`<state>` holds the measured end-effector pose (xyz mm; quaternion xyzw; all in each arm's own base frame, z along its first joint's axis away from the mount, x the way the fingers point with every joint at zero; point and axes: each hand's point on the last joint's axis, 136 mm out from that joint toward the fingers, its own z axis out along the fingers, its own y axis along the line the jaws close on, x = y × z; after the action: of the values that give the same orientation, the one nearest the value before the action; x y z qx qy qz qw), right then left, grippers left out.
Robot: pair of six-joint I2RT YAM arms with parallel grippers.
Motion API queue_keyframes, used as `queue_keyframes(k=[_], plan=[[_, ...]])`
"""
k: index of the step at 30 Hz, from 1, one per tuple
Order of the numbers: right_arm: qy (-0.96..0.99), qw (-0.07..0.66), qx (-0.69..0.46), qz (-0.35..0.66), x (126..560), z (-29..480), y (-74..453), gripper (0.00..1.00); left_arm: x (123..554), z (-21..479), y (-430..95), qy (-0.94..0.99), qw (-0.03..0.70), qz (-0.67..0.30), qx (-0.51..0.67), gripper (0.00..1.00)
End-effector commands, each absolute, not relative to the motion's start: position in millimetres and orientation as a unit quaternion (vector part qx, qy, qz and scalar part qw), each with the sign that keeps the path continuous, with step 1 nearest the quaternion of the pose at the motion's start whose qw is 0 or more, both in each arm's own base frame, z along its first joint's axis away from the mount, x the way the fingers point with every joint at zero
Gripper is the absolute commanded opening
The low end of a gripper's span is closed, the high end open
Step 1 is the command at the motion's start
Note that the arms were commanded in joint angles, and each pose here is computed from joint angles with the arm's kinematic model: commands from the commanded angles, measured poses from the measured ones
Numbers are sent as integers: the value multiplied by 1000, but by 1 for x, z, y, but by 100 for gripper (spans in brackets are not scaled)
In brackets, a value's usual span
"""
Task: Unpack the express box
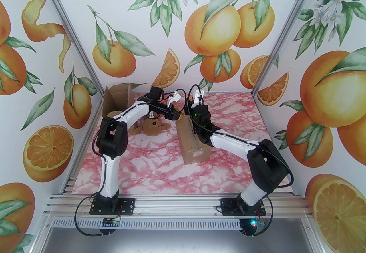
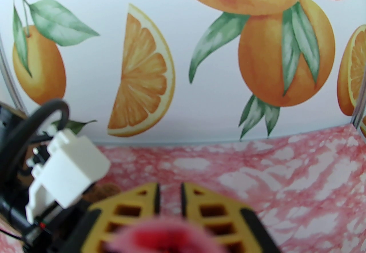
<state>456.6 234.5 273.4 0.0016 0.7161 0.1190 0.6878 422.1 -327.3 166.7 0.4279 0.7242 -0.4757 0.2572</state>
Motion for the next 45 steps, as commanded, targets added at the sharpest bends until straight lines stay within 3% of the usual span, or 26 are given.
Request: queue_keyframes(k=[1,20,35,45], plan=[[717,684,2,133,450,269,239,1,419,149,-327,737,246,-463,427,48],[719,683,5,127,432,265,231,0,433,148,-320,750,257,-452,408,46],[674,727,63,115,434,307,225,0,427,149,-319,753,259,-460,393,43],[684,720,40,108,435,301,237,0,424,153,-320,752,263,-460,392,43]])
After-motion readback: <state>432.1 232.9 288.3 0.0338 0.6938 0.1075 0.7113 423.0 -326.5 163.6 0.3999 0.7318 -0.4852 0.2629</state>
